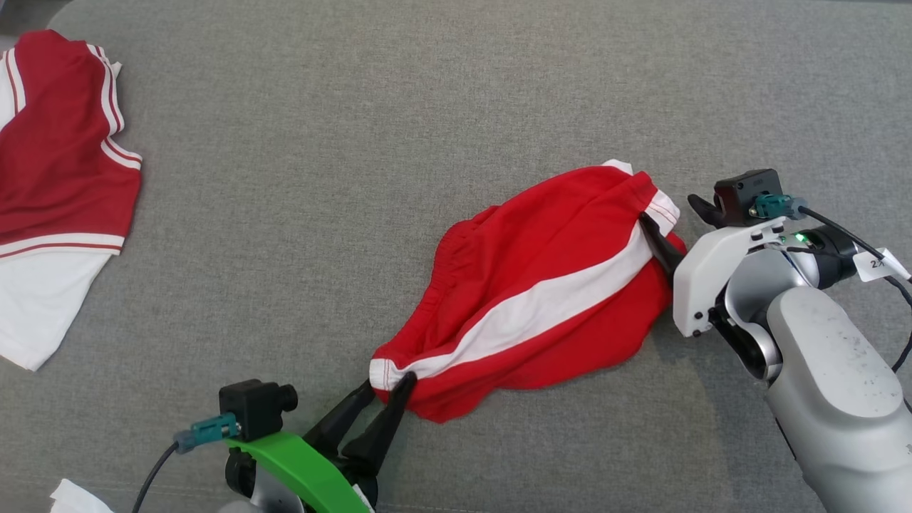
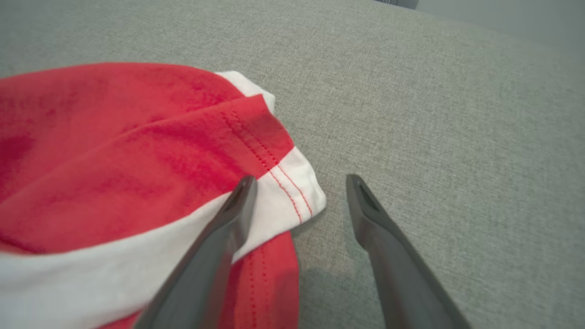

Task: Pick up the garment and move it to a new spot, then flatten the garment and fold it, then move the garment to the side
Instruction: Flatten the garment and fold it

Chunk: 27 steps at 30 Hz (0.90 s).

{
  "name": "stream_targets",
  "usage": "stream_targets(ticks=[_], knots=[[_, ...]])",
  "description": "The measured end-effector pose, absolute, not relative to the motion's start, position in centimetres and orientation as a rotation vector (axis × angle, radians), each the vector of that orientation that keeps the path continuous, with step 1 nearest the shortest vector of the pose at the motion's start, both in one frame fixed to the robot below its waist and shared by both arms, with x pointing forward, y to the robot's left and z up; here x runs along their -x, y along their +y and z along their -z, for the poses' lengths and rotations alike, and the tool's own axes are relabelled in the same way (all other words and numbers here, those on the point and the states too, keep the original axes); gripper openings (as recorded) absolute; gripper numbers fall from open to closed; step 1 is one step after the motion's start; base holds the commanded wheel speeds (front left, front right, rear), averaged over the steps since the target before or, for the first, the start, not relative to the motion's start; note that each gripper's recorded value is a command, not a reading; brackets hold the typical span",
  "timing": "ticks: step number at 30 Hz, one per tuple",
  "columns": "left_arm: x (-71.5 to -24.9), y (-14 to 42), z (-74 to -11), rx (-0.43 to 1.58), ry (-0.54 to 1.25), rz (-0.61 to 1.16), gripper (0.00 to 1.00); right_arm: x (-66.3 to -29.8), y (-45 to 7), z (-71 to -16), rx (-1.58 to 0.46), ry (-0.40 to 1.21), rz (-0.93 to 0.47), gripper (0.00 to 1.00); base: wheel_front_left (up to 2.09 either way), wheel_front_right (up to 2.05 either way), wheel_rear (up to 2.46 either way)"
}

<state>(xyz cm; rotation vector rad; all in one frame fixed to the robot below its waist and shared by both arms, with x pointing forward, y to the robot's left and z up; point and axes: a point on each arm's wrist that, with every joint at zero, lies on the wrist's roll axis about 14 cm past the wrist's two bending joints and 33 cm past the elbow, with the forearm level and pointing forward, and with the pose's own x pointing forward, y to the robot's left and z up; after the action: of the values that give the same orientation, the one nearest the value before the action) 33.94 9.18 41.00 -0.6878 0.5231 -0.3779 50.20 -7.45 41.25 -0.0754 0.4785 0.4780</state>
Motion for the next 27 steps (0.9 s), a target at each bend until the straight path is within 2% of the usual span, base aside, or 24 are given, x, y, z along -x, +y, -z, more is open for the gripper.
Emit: stream_targets(ticks=[2,5,6,7,9,11,13,14,15,24,26,27], knots=[[-34.2,9.4,-40.9,0.682,0.517,0.372,0.77,-50.2,-7.6,-41.1,0.073,0.483,-0.475,1.00,0.00,0.00,0.00],[-34.4,9.6,-40.8,0.675,0.512,0.369,0.73,-50.2,-7.6,-40.7,0.068,0.494,-0.472,1.00,0.00,0.00,0.00],[-34.5,9.6,-40.7,0.674,0.512,0.368,0.69,-50.1,-7.6,-40.5,0.063,0.499,-0.472,0.65,0.00,0.00,0.00],[-34.5,9.6,-40.6,0.673,0.512,0.368,0.66,-50.1,-7.6,-40.3,0.059,0.508,-0.471,0.44,0.00,0.00,0.00],[-34.4,9.5,-40.4,0.672,0.517,0.369,0.54,-49.9,-7.7,-39.9,0.044,0.524,-0.466,0.27,0.00,0.00,0.00],[-34.4,9.4,-40.3,0.672,0.519,0.371,0.50,-49.8,-8.1,-39.4,0.028,0.540,-0.451,0.18,0.00,0.00,0.00],[-34.6,9.4,-40.2,0.675,0.517,0.369,0.49,-49.8,-8.1,-39.1,0.013,0.549,-0.444,0.16,0.00,0.00,0.00],[-34.6,9.4,-40.2,0.674,0.519,0.370,0.48,-49.7,-8.0,-39.0,-0.001,0.552,-0.442,0.11,0.00,0.00,0.00],[-34.7,9.4,-40.2,0.674,0.517,0.370,0.48,-49.7,-8.0,-38.9,-0.006,0.555,-0.440,0.00,0.00,0.00,0.00],[-35.4,9.6,-40.5,0.660,0.484,0.374,0.40,-50.1,-8.5,-40.0,-0.052,0.491,-0.410,0.00,0.00,0.00,0.00],[-35.8,10.1,-41.1,0.653,0.446,0.364,0.31,-50.1,-8.7,-41.2,-0.069,0.452,-0.406,0.00,0.00,0.00,0.00],[-36.0,10.3,-41.6,0.652,0.423,0.358,0.19,-50.0,-8.6,-41.9,-0.087,0.430,-0.405,0.00,0.00,0.00,0.00]])
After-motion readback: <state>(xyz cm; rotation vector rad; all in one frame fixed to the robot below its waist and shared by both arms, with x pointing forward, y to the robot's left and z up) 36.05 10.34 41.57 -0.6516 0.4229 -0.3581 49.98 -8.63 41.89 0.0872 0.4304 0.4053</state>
